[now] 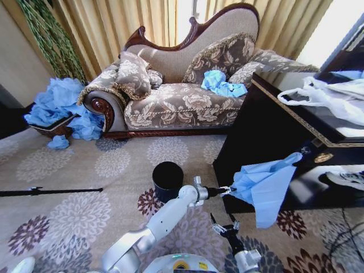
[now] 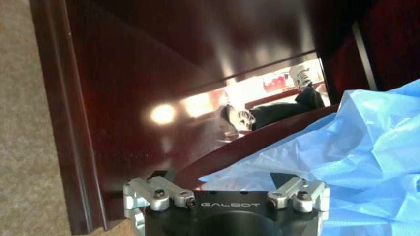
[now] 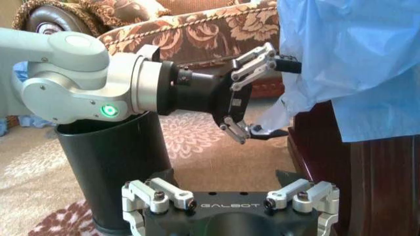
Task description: Place a garbage bag over the trash bin.
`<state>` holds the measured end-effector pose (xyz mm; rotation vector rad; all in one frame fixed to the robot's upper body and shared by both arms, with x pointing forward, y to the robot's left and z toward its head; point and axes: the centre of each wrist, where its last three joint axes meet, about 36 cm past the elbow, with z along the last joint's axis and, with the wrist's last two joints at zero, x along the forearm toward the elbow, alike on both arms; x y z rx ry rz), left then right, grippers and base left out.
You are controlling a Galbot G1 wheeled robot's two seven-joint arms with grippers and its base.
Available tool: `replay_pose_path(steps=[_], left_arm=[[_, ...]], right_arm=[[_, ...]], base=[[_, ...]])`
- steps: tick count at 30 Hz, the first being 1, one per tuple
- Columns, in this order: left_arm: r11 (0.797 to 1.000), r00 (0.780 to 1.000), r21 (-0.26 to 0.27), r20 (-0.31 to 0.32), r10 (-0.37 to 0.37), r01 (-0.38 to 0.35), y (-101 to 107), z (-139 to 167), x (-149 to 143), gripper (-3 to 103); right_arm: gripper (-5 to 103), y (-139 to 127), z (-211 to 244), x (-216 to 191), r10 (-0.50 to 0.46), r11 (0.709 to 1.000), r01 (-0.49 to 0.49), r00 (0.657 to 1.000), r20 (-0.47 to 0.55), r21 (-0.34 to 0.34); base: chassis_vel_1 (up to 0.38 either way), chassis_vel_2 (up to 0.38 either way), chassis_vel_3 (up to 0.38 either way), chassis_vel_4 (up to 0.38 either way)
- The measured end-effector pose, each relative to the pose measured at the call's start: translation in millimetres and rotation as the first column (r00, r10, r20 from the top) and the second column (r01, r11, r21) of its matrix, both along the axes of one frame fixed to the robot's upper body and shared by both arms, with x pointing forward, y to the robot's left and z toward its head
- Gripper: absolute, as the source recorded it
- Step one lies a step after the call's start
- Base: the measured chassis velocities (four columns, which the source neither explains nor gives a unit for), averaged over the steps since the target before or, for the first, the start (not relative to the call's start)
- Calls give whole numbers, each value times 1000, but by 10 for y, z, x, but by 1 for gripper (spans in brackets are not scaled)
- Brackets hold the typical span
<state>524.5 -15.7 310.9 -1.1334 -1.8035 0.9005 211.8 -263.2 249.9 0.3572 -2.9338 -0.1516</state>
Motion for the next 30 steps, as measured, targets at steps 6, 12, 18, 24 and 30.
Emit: replay_pose_path(steps=[6, 12, 18, 24, 30], left_arm=[[1000, 1000, -15, 13, -6, 7, -8, -10, -7, 85], [999, 1000, -28, 20, -15, 16, 1, -24, -9, 70], [999, 1000, -36, 24, -20, 21, -3, -44, -27, 54], [999, 999, -46, 29, -27, 28, -4, -49, -40, 38], [998, 998, -56, 45, -35, 38, -1, -5, -12, 22]], right_arm=[[100, 13, -9, 5, 6, 1000, -6, 1000, -1, -2], [100, 24, -11, 14, 9, 1000, -9, 1000, 0, -2], [100, 24, -12, 15, 13, 1000, -13, 1000, -1, -4], [100, 43, -14, 13, 17, 1000, -17, 1000, -2, -3], [100, 60, -8, 10, 20, 1000, -20, 1000, -1, -2]], base=[[0, 0, 0, 0], [0, 0, 0, 0], [0, 0, 0, 0], [0, 0, 0, 0], [0, 0, 0, 0]])
